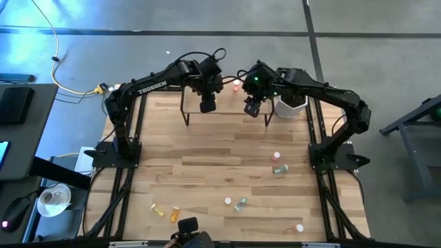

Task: Pick and place medicine bottles onto shelf by color
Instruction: Put the top yellow pill bottle on the shelf aligned with the other yellow pill bottle, then put the top pink pill bottle on the shelf aligned with the other pink pill bottle

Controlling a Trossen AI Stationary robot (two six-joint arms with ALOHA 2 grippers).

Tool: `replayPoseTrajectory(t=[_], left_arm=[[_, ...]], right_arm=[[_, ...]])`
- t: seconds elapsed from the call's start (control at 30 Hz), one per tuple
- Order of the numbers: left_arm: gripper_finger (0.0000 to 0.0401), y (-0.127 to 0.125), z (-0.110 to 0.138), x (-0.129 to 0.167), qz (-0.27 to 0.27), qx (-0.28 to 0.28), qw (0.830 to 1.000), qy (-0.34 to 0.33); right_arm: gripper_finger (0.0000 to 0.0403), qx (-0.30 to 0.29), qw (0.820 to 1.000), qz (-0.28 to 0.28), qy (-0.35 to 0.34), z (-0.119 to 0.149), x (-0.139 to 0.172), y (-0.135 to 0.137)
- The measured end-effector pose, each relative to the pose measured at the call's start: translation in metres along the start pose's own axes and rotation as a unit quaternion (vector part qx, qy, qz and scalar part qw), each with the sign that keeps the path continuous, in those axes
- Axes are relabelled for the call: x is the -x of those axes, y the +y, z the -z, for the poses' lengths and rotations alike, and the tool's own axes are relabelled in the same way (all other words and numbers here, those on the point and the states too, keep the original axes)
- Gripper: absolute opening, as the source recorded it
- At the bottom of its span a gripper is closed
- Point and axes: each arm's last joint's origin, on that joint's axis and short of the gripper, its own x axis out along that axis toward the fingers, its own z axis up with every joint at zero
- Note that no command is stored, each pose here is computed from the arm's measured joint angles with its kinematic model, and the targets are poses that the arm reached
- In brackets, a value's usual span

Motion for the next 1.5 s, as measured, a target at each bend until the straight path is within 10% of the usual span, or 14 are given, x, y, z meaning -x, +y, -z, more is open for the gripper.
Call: replayPoseTrajectory(t=[0.9, 1.5], left_arm=[[0.0141, -0.001, 0.001, 0.013, -0.007, -0.001, 1.000, -0.014], [0.0135, -0.023, 0.022, 0.091, -0.004, 0.030, 0.997, -0.074]], right_arm=[[0.0163, -0.009, 1.000, -0.001, 0.006, 0.001, 0.000, 0.000], [0.0163, -0.017, 0.992, -0.011, 0.124, 0.023, 0.004, 0.010]])
